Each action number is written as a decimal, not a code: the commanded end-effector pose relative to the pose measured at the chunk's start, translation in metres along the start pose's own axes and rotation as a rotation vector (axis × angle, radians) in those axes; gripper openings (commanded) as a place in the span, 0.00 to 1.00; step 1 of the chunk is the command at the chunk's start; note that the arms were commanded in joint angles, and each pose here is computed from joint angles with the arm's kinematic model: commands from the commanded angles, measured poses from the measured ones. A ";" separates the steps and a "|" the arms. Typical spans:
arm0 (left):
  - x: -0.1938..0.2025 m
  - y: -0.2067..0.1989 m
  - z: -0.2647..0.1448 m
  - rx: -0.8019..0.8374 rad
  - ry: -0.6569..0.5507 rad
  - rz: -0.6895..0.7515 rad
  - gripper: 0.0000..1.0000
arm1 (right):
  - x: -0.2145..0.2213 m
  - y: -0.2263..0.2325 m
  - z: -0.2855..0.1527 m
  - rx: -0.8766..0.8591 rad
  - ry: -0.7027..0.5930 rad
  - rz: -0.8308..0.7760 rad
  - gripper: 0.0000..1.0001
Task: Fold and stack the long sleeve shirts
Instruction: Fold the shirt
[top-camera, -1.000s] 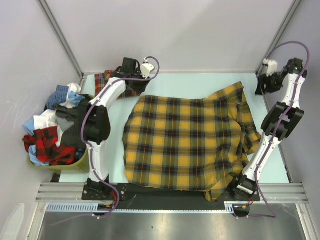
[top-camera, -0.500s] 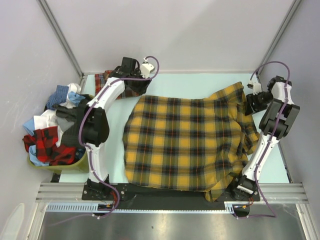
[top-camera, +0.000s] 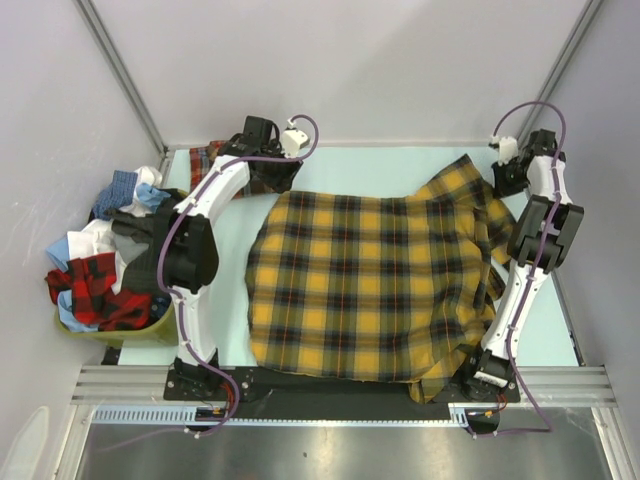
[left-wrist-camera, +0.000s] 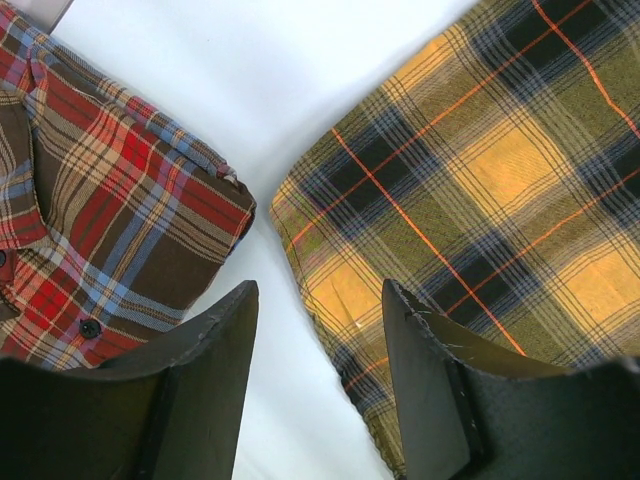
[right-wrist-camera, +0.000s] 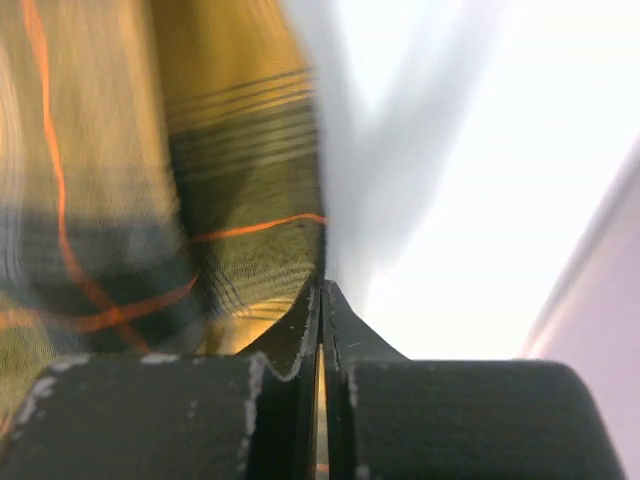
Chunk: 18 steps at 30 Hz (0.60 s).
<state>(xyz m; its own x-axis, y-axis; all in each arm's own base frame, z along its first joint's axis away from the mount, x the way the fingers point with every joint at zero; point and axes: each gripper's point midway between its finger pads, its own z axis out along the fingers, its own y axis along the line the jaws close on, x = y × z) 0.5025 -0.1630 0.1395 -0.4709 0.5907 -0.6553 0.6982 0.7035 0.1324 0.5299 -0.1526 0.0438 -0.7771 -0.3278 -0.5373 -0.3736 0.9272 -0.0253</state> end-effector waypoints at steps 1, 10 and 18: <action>-0.023 0.005 -0.020 -0.017 -0.061 0.015 0.57 | -0.140 -0.045 -0.086 0.286 -0.452 -0.100 0.00; -0.035 0.004 -0.008 0.023 -0.078 -0.037 0.58 | -0.305 0.035 -0.167 0.285 -1.059 -0.305 0.00; -0.028 0.001 -0.002 0.042 -0.067 -0.017 0.60 | -0.322 0.086 -0.237 0.209 -1.217 -0.345 0.00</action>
<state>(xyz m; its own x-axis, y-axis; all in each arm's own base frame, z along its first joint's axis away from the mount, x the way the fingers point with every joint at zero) 0.5107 -0.1727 0.1521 -0.4701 0.5600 -0.6823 0.6989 0.7082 0.0997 0.6671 -0.0047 0.3102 0.1194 -0.2975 -0.9472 -0.3552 0.8781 -0.3206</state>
